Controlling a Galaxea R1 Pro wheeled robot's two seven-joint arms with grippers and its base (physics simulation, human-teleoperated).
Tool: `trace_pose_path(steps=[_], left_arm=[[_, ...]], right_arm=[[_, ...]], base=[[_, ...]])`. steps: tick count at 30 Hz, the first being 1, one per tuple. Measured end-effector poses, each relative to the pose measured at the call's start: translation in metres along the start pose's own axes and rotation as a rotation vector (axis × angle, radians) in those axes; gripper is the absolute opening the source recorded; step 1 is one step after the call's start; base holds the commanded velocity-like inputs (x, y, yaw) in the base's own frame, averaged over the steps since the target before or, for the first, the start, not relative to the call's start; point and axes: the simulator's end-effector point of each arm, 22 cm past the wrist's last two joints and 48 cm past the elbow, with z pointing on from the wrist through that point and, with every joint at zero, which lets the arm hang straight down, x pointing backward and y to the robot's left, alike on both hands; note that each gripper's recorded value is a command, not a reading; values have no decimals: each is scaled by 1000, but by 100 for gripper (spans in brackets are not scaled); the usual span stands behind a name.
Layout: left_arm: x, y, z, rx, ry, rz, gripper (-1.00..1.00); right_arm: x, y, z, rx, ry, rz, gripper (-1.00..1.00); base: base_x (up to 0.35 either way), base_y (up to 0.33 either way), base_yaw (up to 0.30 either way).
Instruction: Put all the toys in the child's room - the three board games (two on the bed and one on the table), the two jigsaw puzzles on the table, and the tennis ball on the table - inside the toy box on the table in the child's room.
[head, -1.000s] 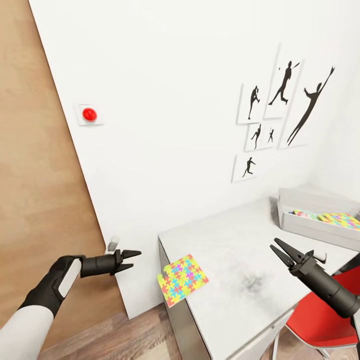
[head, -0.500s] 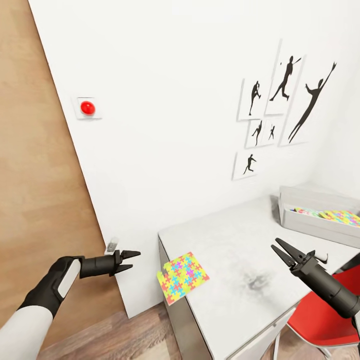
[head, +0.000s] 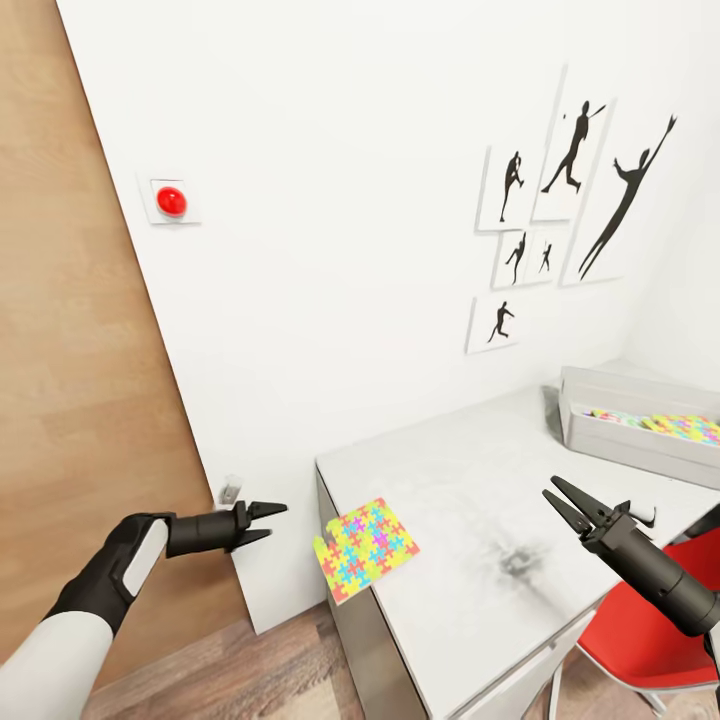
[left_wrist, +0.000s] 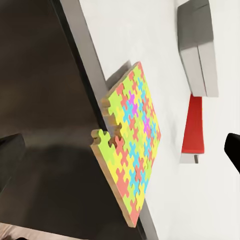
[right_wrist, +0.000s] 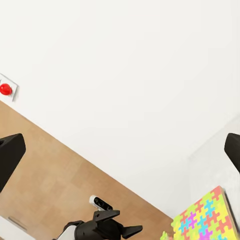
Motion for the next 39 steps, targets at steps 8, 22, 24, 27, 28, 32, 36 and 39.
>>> trace_pose_path(steps=[8, 22, 24, 27, 28, 32, 36, 39], left_arm=[[23, 41, 29, -1, -49, -12, 100], [42, 64, 46, 16, -49, -44, 100], [44, 60, 50, 25, -44, -47, 100], [48, 56, 55, 36, -39, -50, 100], [48, 56, 57, 37, -37, -50, 100], [52, 52, 62, 45, -30, -50, 100], [55, 49, 67, 48, -24, -50, 100], [56, 48, 68, 49, -23, -50, 100]], right_arm=[[7, -11, -2, 1, -2, -1, 100], [20, -36, -5, 41, -4, 7, 100], [20, -38, -5, 50, -5, 8, 100], [20, -40, -5, 55, -6, 8, 100], [20, -40, -5, 56, -6, 8, 100], [20, -40, -5, 59, -7, 7, 100], [19, -40, -6, 58, -8, 6, 100], [19, -40, -6, 59, -7, 7, 100]], base=[[0, 0, 0], [0, 0, 0], [0, 0, 0], [0, 0, 0], [0, 0, 0], [0, -27, 0], [0, -195, 0], [0, -126, 0]])
